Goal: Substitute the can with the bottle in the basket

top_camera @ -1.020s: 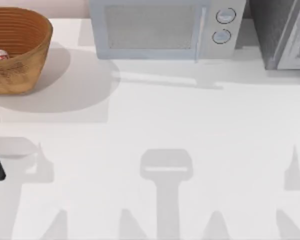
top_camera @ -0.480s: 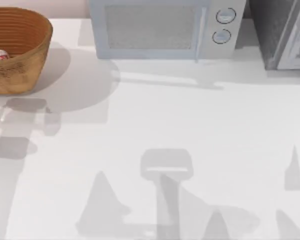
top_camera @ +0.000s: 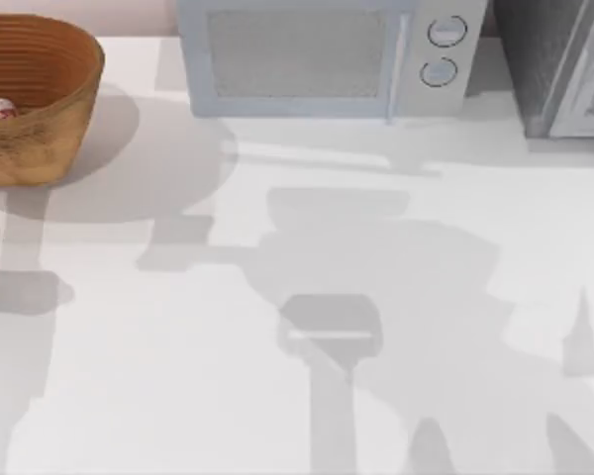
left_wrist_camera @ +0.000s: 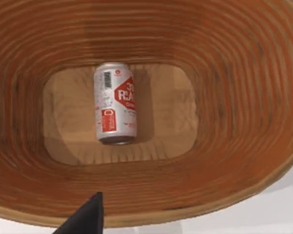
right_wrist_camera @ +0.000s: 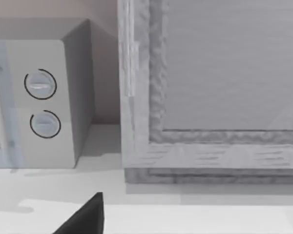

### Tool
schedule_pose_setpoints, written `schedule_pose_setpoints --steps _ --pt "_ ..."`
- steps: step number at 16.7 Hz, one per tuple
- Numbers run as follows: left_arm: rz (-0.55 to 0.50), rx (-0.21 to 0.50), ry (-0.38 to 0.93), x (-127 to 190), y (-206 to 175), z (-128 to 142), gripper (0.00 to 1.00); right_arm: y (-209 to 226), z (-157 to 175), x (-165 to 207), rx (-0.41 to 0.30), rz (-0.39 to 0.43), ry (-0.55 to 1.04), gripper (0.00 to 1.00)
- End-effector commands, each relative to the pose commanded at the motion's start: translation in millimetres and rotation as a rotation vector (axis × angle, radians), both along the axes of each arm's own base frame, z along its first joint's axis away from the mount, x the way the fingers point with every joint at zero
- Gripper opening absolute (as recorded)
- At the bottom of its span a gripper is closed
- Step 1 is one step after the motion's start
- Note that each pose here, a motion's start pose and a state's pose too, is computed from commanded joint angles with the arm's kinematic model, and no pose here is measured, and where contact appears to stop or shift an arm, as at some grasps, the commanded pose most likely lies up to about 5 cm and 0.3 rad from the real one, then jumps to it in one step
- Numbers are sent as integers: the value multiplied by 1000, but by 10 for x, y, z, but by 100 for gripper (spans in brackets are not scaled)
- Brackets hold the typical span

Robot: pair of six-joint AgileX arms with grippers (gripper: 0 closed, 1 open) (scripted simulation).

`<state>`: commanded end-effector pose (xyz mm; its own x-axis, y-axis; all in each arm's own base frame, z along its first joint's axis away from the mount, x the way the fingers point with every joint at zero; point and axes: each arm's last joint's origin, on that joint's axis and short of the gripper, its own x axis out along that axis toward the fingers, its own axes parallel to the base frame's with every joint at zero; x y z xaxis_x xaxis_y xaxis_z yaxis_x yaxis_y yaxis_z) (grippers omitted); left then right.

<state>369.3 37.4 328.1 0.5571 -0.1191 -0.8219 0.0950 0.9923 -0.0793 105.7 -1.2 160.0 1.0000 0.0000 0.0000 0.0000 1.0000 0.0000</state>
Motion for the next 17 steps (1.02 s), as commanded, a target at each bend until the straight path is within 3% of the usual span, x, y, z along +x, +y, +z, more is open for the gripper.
schedule_pose_setpoints --steps 4,7,12,17 --pt "-1 -47 178 714 233 -432 100 0 0 0 0 0 0 100" --pt "4 -85 289 1061 398 -850 100 0 0 0 0 0 0 100" --pt "12 -131 401 1310 570 -1362 100 0 0 0 0 0 0 100" --pt "13 -136 412 1329 588 -1419 100 0 0 0 0 0 0 100"
